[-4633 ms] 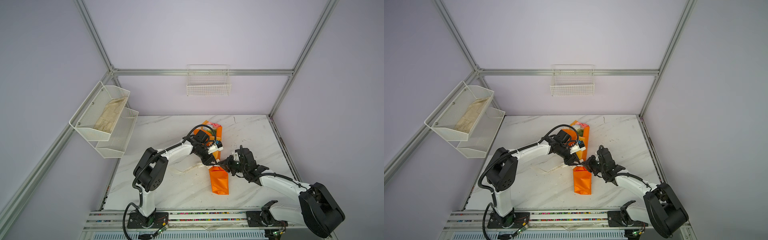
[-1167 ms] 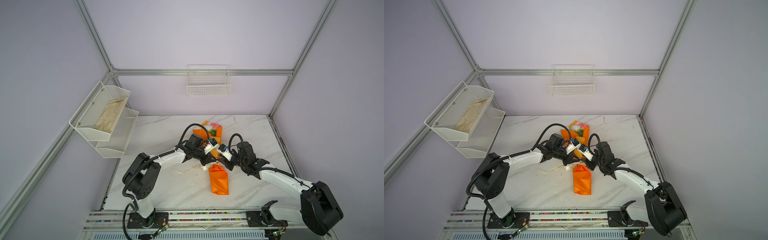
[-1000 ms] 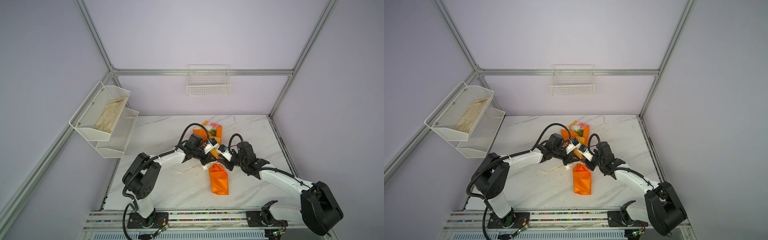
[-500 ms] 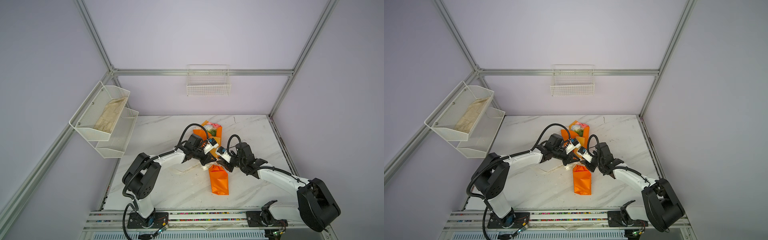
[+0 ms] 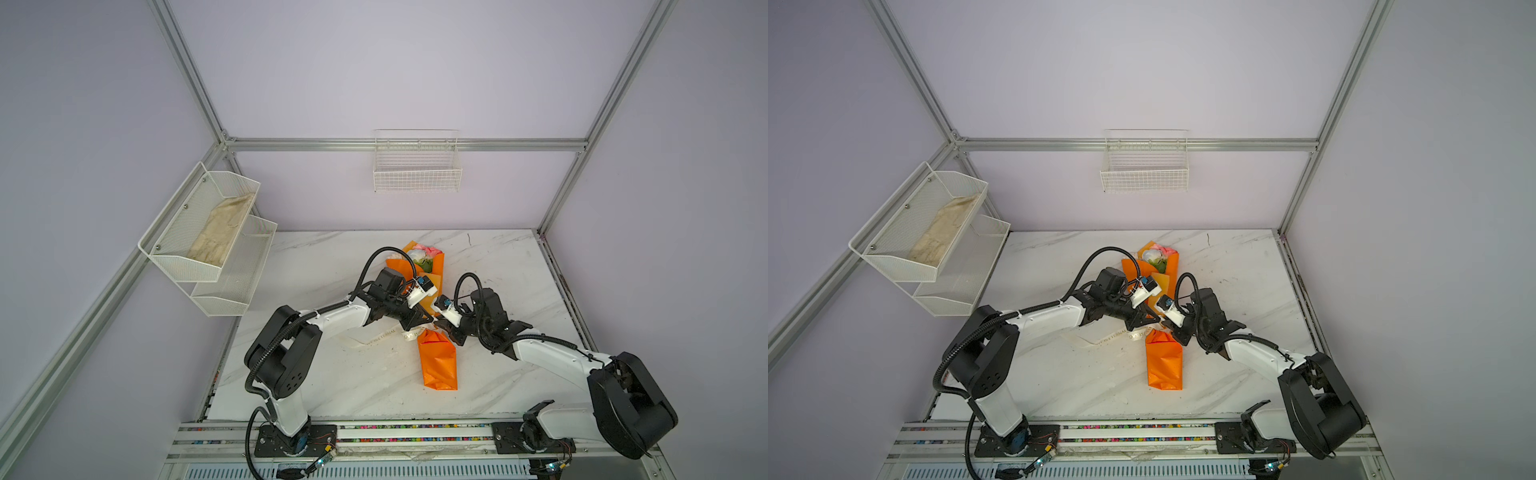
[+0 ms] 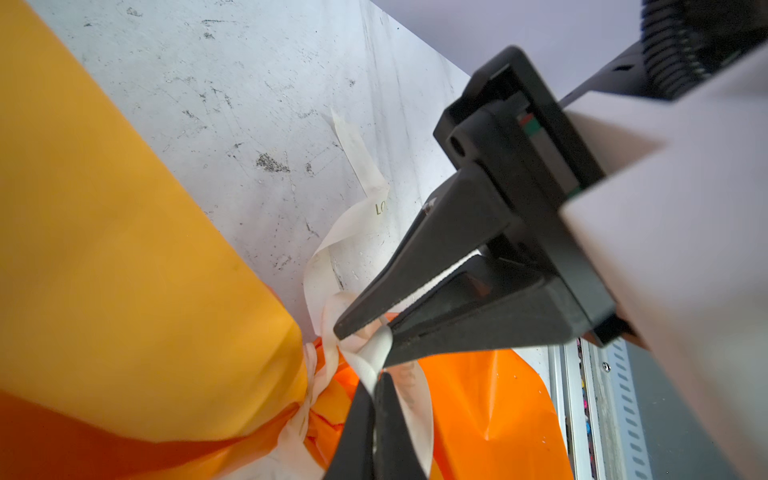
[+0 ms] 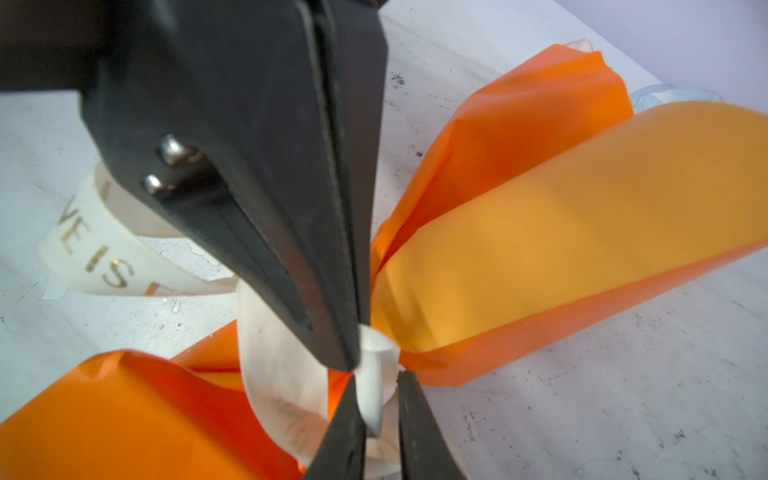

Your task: Tie the bouquet of fake flowers

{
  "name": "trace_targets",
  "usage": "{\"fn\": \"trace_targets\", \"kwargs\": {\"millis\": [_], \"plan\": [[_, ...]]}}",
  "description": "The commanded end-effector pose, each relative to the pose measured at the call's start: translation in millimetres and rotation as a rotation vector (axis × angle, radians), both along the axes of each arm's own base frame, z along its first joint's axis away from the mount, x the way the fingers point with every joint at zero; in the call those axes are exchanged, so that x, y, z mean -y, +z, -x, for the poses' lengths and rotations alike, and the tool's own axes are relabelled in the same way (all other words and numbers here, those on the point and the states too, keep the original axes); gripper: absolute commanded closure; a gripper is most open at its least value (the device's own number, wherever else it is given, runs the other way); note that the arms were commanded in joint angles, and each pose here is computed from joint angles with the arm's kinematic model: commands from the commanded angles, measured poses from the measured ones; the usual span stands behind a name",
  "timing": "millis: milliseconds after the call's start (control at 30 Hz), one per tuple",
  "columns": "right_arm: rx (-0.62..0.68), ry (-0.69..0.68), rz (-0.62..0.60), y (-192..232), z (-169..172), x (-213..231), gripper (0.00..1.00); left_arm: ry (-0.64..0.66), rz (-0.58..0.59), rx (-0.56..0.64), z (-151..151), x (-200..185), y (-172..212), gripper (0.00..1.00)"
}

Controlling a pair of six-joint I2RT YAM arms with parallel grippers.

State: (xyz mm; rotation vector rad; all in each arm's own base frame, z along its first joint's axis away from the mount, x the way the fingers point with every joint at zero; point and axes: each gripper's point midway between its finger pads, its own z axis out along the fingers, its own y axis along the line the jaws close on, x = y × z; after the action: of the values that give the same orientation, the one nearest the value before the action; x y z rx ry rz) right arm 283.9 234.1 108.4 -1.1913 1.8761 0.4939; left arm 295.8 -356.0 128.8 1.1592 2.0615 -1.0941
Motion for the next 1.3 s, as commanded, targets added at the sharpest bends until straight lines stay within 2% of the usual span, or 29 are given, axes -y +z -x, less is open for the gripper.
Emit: {"fn": "trace_targets", "kwargs": {"millis": [0,33,67,100,167,200,233,267,333,400,467,600,833,900,1033,1167,1267], "plan": [[0.063,-0.008,-0.047,18.9,-3.4,-1.0,0.85,0.006,0.018,-0.012,4.8,-4.4,3.8,0.94],[0.068,-0.022,-0.053,20.6,-4.5,0.1,0.88,0.008,0.017,-0.013,4.5,-4.6,3.6,0.94],[0.07,-0.024,-0.054,21.0,-3.5,0.8,0.95,0.008,0.018,-0.013,4.6,-4.5,3.7,0.92],[0.077,-0.026,-0.056,22.2,-2.9,1.7,0.98,0.009,0.018,-0.014,4.3,-4.7,3.9,0.91],[0.084,-0.054,-0.065,24.1,-4.6,4.6,0.99,0.016,0.023,-0.012,3.6,-4.9,4.8,0.89],[0.09,-0.058,-0.063,24.8,-4.5,5.7,0.99,0.017,0.031,-0.012,3.7,-4.6,6.7,0.85],[0.089,-0.073,-0.058,24.1,-5.6,7.6,0.99,0.025,0.035,-0.008,2.2,-5.3,9.1,0.77],[0.088,-0.087,-0.055,24.2,-7.4,8.9,0.99,0.033,0.036,-0.01,1.8,-6.0,10.0,0.75],[0.082,-0.094,-0.051,23.3,-7.5,9.8,1.0,0.044,0.053,-0.003,1.8,-8.7,17.7,0.74],[0.083,-0.097,-0.05,23.0,-8.4,10.1,1.0,0.093,0.062,0.019,-2.3,-15.0,23.7,0.62],[0.082,-0.091,-0.049,21.9,-8.2,9.5,1.0,0.113,0.081,0.029,0.0,-21.4,28.5,0.61],[0.071,-0.091,-0.044,19.9,-9.3,8.7,1.0,0.15,0.093,0.042,8.7,-33.6,34.2,0.49],[0.062,-0.095,-0.041,18.4,-10.0,8.7,1.0,0.094,0.128,0.048,41.4,-32.0,40.7,0.47],[0.063,-0.094,-0.039,18.7,-10.3,8.6,1.0,0.114,0.087,0.049,44.3,-30.7,35.8,0.47],[0.05,-0.091,-0.029,17.7,-9.6,8.6,1.0,0.194,-0.088,0.106,44.0,-32.7,19.0,0.44],[0.047,-0.091,-0.037,17.0,-9.9,7.7,0.99,0.19,-0.149,0.118,45.7,-30.3,13.0,0.42],[0.045,-0.091,-0.036,16.7,-10.4,7.3,1.0,0.156,-0.175,0.119,49.1,-26.0,8.5,0.46]]}}
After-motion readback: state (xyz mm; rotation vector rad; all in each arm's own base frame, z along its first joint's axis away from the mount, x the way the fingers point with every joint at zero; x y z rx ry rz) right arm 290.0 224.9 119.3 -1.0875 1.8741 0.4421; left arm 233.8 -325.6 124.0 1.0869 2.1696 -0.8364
